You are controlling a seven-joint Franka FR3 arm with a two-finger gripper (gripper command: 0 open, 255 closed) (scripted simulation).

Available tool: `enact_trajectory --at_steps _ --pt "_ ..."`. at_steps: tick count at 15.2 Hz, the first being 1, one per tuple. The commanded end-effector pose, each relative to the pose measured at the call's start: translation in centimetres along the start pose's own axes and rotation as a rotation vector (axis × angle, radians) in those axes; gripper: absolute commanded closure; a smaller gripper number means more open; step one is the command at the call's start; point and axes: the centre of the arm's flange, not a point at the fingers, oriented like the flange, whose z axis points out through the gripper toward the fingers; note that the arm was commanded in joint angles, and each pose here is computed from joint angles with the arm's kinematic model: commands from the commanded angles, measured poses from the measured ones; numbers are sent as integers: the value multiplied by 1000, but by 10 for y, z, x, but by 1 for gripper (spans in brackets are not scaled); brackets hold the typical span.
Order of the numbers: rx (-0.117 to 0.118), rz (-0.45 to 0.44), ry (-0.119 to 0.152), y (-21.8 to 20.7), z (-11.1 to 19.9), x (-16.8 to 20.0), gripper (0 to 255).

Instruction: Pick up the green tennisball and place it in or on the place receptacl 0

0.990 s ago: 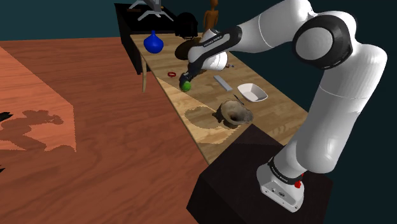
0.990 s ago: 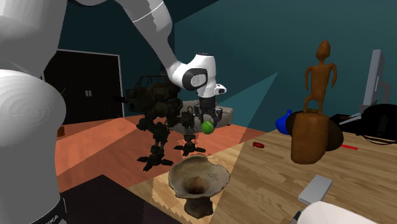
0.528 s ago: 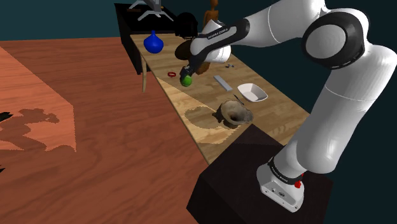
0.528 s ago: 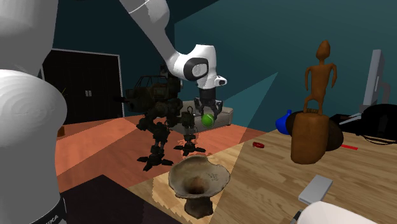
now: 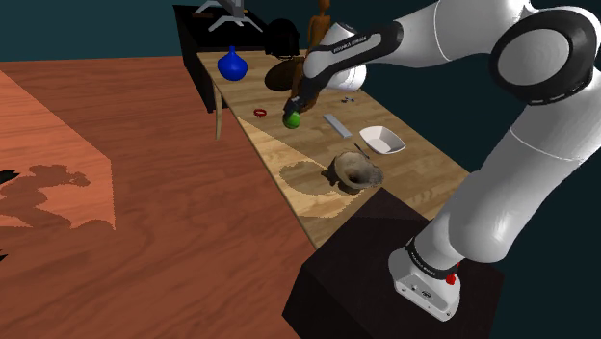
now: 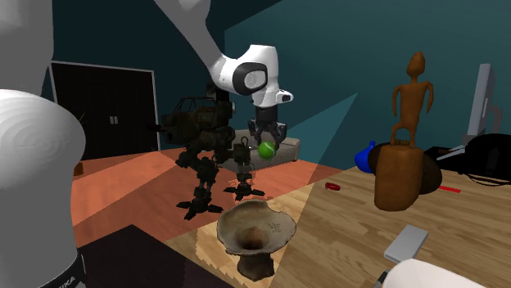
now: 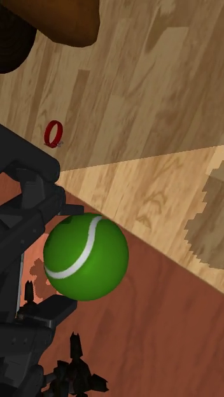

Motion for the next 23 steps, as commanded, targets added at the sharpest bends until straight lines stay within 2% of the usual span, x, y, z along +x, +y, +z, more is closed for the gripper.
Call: enact_trajectory --at_steps 1,21,23 --pt "0 0 0 7 -9 -23 255" --pt "0 0 0 92 -107 -256 255" --pt "0 0 0 93 -97 -260 255"
